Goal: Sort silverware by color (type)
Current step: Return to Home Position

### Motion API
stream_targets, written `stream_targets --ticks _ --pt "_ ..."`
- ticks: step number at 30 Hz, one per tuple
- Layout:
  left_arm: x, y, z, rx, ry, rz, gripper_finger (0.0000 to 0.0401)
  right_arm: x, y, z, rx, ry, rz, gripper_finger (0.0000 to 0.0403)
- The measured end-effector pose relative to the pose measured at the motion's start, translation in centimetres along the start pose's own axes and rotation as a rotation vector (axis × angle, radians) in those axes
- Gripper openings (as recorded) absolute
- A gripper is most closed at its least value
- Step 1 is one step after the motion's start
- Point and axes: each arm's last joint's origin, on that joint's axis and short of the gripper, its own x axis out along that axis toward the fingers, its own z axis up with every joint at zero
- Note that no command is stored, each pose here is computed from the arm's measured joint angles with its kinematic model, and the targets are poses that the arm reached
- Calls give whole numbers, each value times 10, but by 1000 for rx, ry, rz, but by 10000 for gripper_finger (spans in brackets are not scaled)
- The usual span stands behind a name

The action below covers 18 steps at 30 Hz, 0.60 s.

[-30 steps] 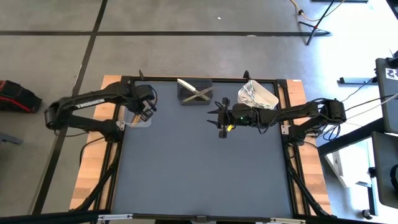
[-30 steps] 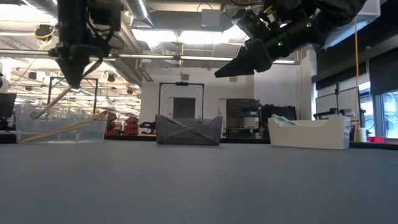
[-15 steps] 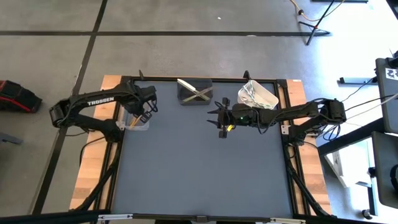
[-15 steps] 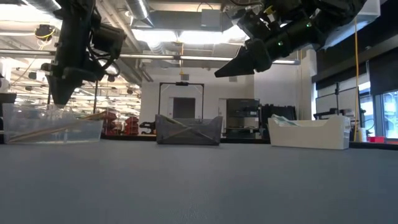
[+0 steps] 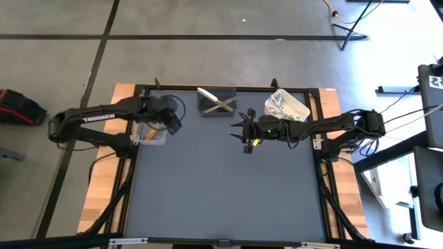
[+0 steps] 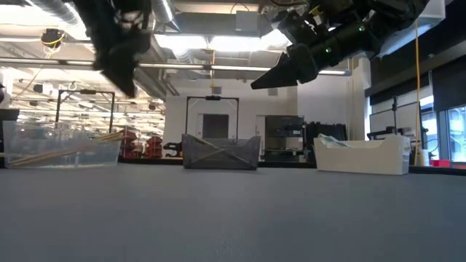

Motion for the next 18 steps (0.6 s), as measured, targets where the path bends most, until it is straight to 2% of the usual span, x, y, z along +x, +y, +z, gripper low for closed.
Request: stream_targets --ticks 6,10,14,18 --pt "5 -45 -7 206 -302 -219 103 -1 2 1 18 -24 71 149" --pt "16 -66 -32 295 -434 -327 103 -6 1 3 21 -15 84 108" --pt "20 -70 -63 317 -554 -433 98 -18 -2 7 25 -18 153 49" --pt "22 -61 -89 283 -673 -526 68 -37 -9 9 48 -51 263 6"
